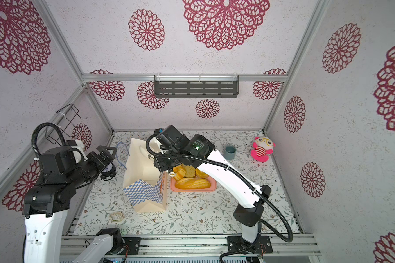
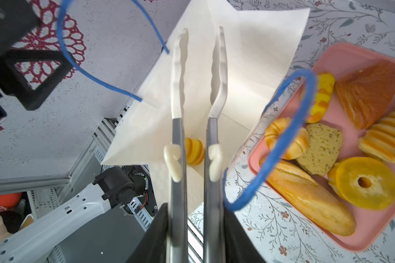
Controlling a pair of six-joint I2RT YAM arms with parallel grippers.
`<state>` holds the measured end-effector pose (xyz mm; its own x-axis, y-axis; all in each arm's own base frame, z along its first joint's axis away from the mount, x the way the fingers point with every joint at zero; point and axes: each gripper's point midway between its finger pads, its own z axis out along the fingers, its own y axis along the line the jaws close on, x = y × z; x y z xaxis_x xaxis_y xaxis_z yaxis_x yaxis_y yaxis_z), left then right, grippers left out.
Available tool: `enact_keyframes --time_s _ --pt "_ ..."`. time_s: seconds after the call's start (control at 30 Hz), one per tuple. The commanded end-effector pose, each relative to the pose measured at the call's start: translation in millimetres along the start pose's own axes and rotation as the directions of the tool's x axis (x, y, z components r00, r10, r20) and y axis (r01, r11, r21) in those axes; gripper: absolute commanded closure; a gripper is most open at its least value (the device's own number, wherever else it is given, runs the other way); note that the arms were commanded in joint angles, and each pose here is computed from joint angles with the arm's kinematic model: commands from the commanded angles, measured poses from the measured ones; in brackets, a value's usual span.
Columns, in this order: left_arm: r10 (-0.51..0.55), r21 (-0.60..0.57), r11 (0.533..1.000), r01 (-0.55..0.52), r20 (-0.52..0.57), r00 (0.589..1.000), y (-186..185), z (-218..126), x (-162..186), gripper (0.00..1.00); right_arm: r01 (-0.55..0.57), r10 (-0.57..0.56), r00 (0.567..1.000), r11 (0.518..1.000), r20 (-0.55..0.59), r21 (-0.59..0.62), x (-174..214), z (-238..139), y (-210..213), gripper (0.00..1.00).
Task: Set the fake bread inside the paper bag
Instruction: 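Move the tongs with the right gripper back over the tray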
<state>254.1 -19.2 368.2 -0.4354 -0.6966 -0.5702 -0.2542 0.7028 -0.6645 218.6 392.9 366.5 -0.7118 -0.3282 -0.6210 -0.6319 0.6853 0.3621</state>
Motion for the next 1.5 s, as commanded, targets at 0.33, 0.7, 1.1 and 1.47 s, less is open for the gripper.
enact_keyframes --time_s 0.33,0.7,1.1,1.47 --pt "0.052 -0.006 0.999 -0.052 0.031 0.998 -12.4 -10.2 -12.8 0.03 -0.17 0.06 0.85 0.971 0.523 0.166 -57.3 -172.8 -81.1 0.61" --pt "0.114 -0.028 0.993 -0.114 -0.011 0.993 -25.9 -3.0 2.3 0.03 -0.334 0.324 0.943 0.918 0.082 0.212 74.5 -37.2 -170.9 0.59" --pt "0.08 -0.071 0.994 -0.081 -0.012 0.997 -6.1 -3.3 14.1 0.03 -0.403 0.403 0.91 0.915 -0.092 0.023 98.2 33.5 -150.6 0.52" --pt "0.069 -0.098 0.993 -0.067 0.009 0.998 6.0 -16.9 17.2 0.03 -0.415 0.417 0.891 0.908 -0.179 0.051 114.3 58.2 -157.2 0.45"
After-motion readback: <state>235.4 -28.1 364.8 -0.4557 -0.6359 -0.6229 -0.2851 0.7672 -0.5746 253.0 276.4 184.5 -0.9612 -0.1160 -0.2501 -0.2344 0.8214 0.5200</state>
